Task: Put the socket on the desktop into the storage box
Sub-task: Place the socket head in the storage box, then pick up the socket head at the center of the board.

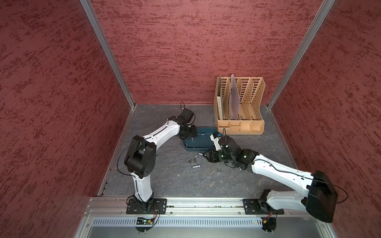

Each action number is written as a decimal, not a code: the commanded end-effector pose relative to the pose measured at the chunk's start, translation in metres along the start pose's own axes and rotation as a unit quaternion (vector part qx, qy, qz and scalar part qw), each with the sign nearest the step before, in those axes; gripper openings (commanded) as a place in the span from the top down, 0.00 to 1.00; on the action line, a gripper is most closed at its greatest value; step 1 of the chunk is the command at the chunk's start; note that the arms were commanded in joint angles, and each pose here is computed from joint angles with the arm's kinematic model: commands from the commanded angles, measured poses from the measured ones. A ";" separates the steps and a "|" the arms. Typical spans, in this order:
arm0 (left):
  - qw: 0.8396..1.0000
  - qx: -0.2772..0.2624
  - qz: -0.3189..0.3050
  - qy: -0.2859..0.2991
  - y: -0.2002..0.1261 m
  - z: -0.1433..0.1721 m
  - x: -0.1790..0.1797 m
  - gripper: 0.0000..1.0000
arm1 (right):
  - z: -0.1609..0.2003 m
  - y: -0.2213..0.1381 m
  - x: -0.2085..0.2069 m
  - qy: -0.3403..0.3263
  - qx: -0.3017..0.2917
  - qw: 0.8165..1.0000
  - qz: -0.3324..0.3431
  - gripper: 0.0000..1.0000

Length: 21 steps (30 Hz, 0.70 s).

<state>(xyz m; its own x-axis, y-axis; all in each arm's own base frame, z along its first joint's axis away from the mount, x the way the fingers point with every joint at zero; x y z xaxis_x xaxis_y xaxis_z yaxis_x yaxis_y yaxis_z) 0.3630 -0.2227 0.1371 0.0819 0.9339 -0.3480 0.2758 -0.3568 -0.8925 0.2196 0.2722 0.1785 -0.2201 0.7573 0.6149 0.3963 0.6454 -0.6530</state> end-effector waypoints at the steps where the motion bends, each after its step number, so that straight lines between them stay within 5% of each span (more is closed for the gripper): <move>1: 0.999 -0.016 0.038 0.002 -0.018 0.006 -0.011 0.39 | -0.004 -0.011 -0.006 0.019 -0.009 0.999 0.025 0.50; 21: 0.989 0.010 0.145 0.002 -0.043 0.117 -0.014 0.36 | 0.028 -0.041 -0.052 0.081 0.033 0.985 0.146 0.50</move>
<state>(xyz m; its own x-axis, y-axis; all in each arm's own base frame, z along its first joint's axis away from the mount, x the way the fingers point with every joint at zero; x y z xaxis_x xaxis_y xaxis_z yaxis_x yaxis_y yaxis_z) 0.2434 -0.2164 0.1429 0.1449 0.8222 -0.5505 0.2195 -0.5692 -0.7924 0.1914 0.2228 0.1575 -0.0088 0.8715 0.4904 0.3458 0.4628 -0.8162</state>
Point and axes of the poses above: each gripper's point midway between its finger pads, its own y axis out along the fingers, its own x axis along the line the jaws close on, z = x × y, the point moved 3 cm from there along -y, back along the fingers, and after that the axes turned 8 degrees about y, right-handed, at the moved point
